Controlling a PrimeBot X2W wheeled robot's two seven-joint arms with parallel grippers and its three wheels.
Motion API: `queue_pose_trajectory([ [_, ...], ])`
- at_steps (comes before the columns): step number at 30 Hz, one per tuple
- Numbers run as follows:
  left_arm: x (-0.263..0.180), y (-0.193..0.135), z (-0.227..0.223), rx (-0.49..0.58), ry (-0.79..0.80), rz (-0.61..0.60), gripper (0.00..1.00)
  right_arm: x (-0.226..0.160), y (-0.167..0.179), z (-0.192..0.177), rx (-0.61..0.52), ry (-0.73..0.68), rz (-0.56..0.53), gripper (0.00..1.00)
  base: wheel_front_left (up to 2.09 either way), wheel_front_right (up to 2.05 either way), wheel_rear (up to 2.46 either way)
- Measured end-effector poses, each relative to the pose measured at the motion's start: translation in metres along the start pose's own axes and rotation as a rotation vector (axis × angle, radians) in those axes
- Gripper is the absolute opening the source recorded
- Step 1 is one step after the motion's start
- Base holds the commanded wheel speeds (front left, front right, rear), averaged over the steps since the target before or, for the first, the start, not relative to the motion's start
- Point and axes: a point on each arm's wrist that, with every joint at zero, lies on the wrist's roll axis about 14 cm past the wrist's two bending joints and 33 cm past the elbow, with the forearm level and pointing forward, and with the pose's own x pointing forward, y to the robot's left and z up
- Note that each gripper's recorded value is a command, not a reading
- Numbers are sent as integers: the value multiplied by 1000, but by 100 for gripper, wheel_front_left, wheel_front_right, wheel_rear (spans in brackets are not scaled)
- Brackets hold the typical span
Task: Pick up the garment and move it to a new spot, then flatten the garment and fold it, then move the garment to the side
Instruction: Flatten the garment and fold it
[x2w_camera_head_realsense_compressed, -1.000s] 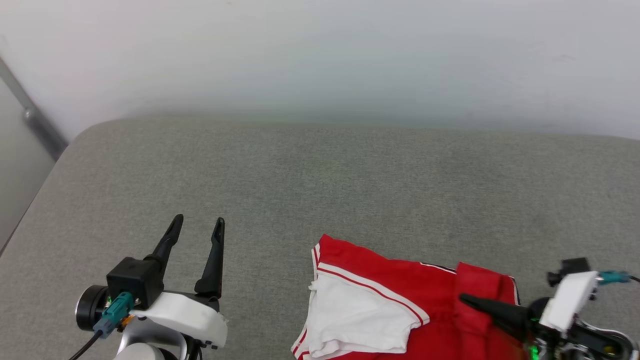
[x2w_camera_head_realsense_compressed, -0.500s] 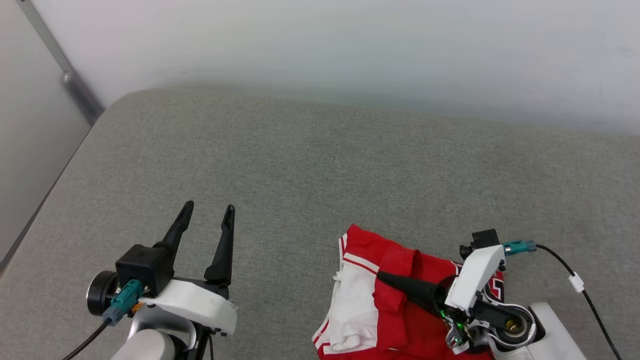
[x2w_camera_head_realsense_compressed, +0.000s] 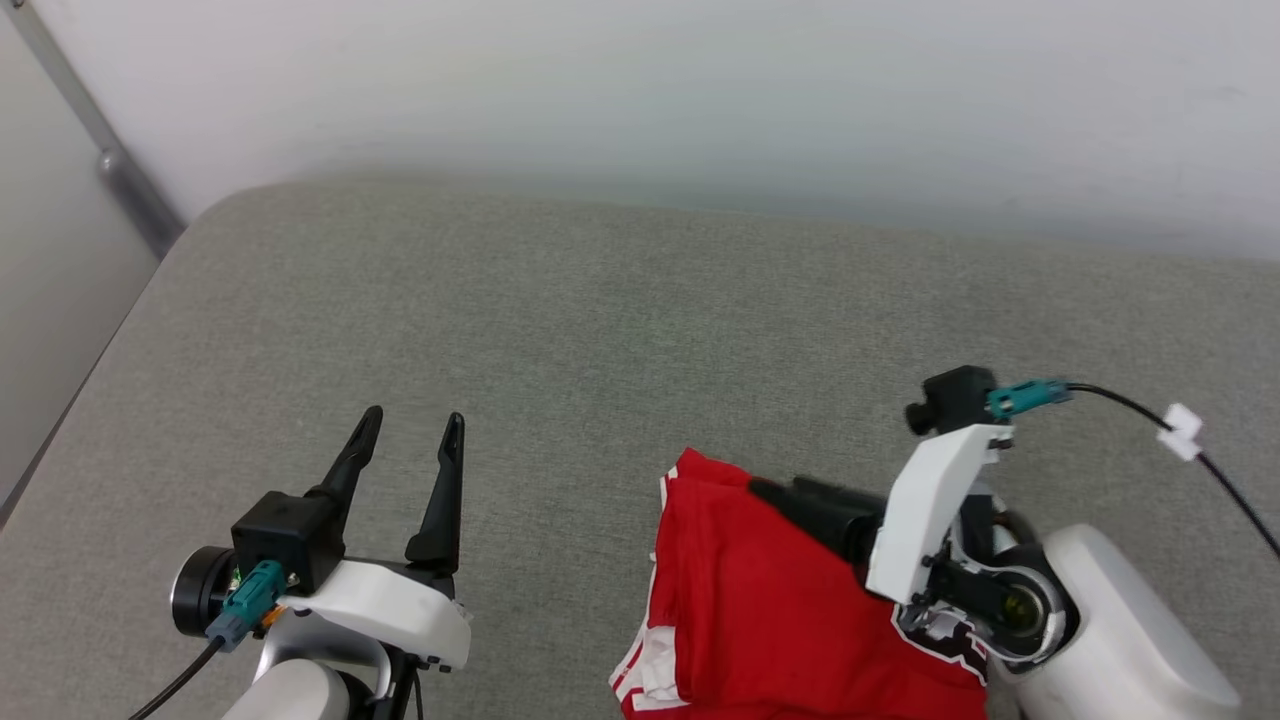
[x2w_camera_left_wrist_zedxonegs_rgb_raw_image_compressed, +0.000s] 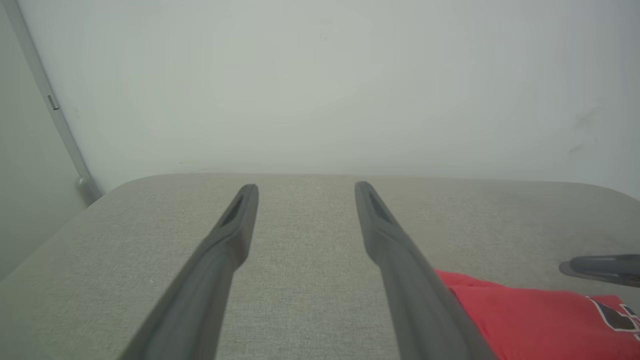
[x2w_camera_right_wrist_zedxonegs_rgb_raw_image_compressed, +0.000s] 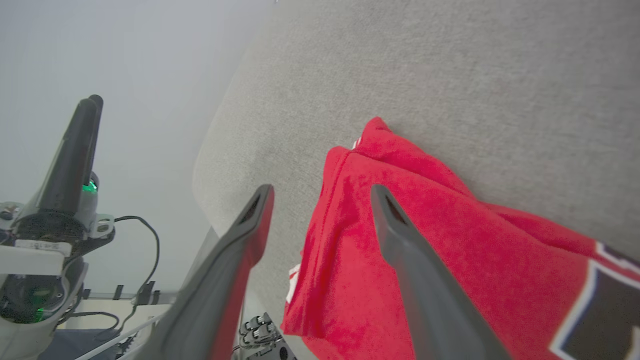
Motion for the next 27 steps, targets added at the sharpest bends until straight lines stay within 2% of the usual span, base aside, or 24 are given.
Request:
queue_pose_trajectory([
  [4,3,-4,1,1,-6,-11,100,-21,-19,25,-168,-126,-106,100,0,0,0],
  [6,4,-6,2,1,-11,-15,100,-39,-41,34,-264,-172,-203,100,0,0,0],
  [9,6,-8,3,5,-16,-19,100,-73,-70,49,-336,-261,-334,100,0,0,0],
  [14,6,-11,1,6,-16,-21,100,-130,-94,68,-415,-442,-492,100,0,0,0],
  [20,3,-11,-6,6,2,-11,100,-192,-88,82,-506,-701,-614,100,0,0,0],
  [23,0,-10,-9,10,9,-6,100,-203,-75,80,-544,-782,-619,100,0,0,0],
  [27,-4,-8,-9,23,1,5,100,-206,-64,66,-576,-813,-612,100,0,0,0],
])
